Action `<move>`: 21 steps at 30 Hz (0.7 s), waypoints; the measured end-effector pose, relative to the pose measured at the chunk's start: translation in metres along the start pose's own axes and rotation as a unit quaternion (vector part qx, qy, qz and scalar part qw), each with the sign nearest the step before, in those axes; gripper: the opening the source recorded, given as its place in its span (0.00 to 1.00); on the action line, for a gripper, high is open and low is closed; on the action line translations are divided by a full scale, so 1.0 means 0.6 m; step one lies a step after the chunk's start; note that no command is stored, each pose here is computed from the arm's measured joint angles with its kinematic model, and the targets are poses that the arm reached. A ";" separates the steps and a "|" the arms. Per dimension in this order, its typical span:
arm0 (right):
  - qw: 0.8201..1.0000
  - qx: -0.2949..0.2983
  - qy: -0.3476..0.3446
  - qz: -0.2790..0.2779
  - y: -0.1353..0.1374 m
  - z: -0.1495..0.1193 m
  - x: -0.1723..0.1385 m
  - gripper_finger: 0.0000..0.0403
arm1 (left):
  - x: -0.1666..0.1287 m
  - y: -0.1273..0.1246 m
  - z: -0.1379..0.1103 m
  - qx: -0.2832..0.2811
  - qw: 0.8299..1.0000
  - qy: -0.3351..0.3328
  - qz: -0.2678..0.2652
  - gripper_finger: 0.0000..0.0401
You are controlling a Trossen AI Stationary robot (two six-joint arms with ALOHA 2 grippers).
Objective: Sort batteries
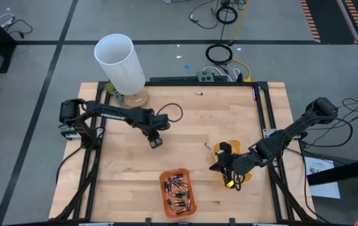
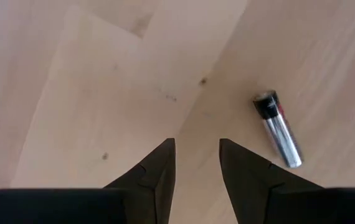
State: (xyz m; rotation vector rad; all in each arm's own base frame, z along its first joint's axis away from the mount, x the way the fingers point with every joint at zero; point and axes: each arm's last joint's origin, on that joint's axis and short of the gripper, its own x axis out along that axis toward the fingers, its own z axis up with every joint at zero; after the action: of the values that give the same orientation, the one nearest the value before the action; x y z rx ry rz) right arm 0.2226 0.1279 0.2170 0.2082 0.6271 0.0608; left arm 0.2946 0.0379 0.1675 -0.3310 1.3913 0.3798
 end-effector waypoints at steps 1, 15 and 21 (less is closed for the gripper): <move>1.000 -0.002 0.002 -0.001 0.000 -0.001 0.000 0.00 | 0.002 0.004 -0.004 -0.006 1.000 0.000 -0.007 0.33; 1.000 -0.004 0.018 -0.010 -0.003 -0.006 0.000 0.00 | -0.018 0.061 -0.074 -0.134 0.984 -0.093 -0.069 0.33; 1.000 0.001 0.018 -0.009 -0.003 -0.006 0.000 0.00 | -0.009 0.052 -0.077 -0.141 0.982 -0.096 -0.084 0.33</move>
State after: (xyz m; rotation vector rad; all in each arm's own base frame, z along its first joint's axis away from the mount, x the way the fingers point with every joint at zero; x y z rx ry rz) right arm 0.2205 0.1266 0.2140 0.2034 0.6647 0.0467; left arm 0.2390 0.0453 0.1658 -0.6243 1.1128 0.4578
